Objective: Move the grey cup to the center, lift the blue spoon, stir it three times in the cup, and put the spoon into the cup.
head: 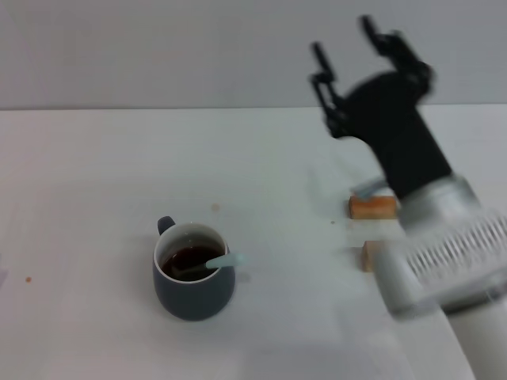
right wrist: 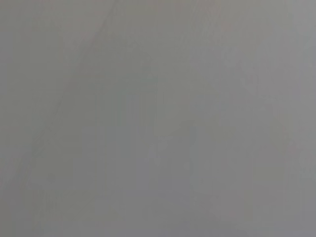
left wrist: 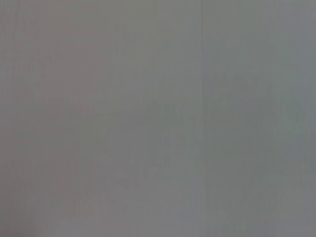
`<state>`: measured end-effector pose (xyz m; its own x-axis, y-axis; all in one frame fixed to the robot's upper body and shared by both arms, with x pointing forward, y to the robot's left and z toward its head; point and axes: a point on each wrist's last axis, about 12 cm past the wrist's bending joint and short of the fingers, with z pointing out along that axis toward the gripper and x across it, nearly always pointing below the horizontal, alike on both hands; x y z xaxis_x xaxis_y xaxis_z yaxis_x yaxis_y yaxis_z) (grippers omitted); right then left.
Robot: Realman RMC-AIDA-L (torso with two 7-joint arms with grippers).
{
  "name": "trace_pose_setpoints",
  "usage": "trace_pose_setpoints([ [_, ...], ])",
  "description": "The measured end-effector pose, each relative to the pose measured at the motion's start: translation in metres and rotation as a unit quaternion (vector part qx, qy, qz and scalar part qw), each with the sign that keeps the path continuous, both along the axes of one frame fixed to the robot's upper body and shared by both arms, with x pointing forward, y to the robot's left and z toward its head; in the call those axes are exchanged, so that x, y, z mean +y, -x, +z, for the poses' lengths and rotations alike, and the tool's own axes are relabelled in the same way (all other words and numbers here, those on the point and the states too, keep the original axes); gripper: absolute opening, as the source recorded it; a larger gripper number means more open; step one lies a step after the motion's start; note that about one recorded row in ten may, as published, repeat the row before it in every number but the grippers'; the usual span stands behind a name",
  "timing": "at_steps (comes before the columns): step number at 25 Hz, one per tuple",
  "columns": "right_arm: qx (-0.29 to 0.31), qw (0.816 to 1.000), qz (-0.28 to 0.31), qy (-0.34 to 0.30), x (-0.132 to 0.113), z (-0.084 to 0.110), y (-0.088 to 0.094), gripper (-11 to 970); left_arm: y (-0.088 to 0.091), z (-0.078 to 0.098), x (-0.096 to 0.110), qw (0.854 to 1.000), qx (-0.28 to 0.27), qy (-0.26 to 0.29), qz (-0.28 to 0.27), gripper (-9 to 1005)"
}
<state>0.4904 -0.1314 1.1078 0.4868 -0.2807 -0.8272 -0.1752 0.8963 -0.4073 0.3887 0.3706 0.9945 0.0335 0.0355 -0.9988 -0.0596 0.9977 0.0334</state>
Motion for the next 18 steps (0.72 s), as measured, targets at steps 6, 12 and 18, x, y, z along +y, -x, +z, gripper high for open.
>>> trace_pose_setpoints([
  [6, 0.017, 0.991, -0.116, -0.062, -0.043, -0.023, 0.024, 560, -0.003, 0.001, -0.001, 1.000, -0.003, -0.002, 0.002, 855],
  [12, 0.085, 0.969, -0.200, -0.119, -0.086, -0.053, 0.047, 570, -0.004, 0.001, 0.000, 1.000, -0.004, -0.001, 0.009, 855],
  [18, 0.117, 0.957, -0.213, -0.156, -0.118, -0.079, 0.069, 654, -0.004, 0.001, 0.001, 1.000, -0.003, -0.002, 0.013, 855],
])
